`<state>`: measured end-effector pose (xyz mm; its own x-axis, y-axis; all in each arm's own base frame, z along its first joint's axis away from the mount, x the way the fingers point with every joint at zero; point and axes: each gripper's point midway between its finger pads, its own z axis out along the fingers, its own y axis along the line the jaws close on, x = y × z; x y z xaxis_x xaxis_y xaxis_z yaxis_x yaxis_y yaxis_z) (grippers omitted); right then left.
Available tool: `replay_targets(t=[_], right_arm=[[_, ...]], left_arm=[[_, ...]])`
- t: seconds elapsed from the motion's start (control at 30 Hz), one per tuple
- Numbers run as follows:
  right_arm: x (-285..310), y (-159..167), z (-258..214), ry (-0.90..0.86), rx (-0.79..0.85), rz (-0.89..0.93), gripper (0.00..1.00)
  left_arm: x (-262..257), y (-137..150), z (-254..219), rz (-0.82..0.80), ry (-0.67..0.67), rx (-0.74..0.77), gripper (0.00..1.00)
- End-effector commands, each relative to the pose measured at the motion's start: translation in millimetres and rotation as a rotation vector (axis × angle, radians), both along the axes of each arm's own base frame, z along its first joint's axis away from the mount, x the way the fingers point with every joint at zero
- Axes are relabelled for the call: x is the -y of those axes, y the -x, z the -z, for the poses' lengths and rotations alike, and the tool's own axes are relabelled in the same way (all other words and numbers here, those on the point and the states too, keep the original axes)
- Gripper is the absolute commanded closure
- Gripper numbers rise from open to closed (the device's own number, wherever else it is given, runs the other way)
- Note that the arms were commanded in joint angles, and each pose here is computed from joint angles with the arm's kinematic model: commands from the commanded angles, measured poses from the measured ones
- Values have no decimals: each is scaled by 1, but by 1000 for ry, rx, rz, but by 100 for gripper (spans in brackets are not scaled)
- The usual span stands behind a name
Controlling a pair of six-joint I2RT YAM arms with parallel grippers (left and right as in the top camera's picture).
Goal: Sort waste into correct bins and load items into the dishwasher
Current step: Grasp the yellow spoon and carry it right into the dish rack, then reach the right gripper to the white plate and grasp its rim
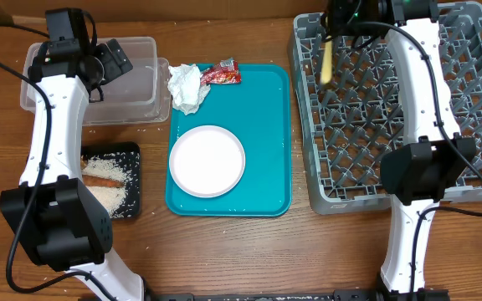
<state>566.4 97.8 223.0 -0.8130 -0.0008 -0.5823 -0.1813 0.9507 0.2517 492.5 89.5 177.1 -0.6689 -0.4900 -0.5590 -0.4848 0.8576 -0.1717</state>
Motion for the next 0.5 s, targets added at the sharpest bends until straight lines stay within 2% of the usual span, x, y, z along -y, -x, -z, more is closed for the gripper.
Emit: replay_targets(t=[0.0, 0.07, 0.27, 0.37, 0.47], right_arm=[[-2, 0, -8, -15, 18, -13, 51], [-4, 0, -8, -23, 17, -16, 44], [-26, 9, -14, -149, -7, -85, 43], [-52, 23, -20, -257, -46, -170, 42], [-76, 41, -14, -268, -108, -216, 42]], left_arm=[[2, -3, -7, 0, 1, 21, 0], [3, -3, -7, 1, 1, 21, 0], [3, -4, -7, 3, 2, 21, 0], [3, -4, -7, 2, 1, 21, 0], [3, -4, -7, 2, 1, 21, 0]])
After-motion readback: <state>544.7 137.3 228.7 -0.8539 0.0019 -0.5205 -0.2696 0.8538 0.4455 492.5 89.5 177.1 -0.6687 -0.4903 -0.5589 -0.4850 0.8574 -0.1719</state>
